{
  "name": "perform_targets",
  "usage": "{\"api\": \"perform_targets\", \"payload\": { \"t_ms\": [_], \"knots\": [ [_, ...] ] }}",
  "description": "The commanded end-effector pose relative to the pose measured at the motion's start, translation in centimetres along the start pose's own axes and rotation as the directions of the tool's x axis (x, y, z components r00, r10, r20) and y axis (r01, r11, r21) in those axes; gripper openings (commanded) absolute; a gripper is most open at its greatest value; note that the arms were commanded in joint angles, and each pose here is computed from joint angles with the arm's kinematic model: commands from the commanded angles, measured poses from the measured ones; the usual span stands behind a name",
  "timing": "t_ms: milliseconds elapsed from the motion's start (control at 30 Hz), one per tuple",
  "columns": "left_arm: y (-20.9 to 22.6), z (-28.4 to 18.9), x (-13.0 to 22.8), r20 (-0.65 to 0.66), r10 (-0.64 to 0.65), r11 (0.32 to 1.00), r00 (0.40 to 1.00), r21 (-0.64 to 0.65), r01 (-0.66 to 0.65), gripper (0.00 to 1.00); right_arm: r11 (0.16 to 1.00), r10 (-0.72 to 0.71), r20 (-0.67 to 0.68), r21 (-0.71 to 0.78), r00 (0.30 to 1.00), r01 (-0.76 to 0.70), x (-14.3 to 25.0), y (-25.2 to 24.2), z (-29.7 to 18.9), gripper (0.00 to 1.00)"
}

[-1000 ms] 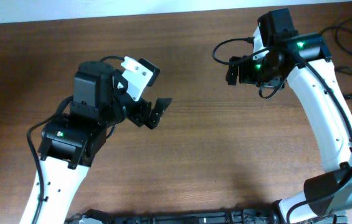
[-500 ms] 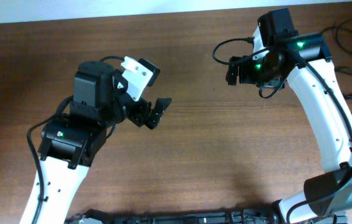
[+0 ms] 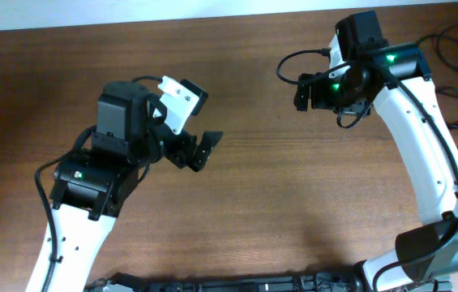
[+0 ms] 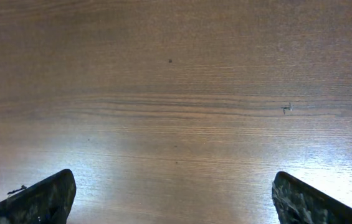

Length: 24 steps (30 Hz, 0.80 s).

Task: Untangle cables

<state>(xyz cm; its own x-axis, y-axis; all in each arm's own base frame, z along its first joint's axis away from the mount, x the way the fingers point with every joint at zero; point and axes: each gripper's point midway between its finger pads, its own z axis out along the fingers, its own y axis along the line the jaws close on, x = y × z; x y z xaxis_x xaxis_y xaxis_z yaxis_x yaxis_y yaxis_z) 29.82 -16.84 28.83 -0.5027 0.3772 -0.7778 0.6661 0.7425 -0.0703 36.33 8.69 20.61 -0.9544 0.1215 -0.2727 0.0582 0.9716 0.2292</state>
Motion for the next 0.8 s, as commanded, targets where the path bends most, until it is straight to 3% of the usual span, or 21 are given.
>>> {"api": "perform_targets", "payload": {
  "t_ms": [0,300,533,767],
  "knots": [
    [-0.7,-1.1,0.7,-0.021,-0.014,1.000,1.000,0.012,0.014,0.99,1.000,-0.019,0.025,-0.013,1.000,0.019,-0.1,0.5,-0.9,0.99],
    [-0.9,-3.6,5.2,-0.009,-0.006,0.997,1.000,-0.078,0.005,0.99,1.000,-0.019,0.025,-0.013,1.000,0.019,-0.1,0.5,-0.9,0.99],
    [-1.0,-3.9,7.7,0.212,0.052,0.993,0.976,-0.116,-0.027,0.99,1.000,-0.019,0.025,-0.013,1.000,0.019,-0.1,0.5,-0.9,0.99],
    [-0.4,-4.9,7.6,0.444,0.166,0.973,0.880,-0.221,-0.071,0.99,1.000,-0.019,0.025,-0.013,1.000,0.019,-0.1,0.5,-0.9,0.99]
  ]
}}
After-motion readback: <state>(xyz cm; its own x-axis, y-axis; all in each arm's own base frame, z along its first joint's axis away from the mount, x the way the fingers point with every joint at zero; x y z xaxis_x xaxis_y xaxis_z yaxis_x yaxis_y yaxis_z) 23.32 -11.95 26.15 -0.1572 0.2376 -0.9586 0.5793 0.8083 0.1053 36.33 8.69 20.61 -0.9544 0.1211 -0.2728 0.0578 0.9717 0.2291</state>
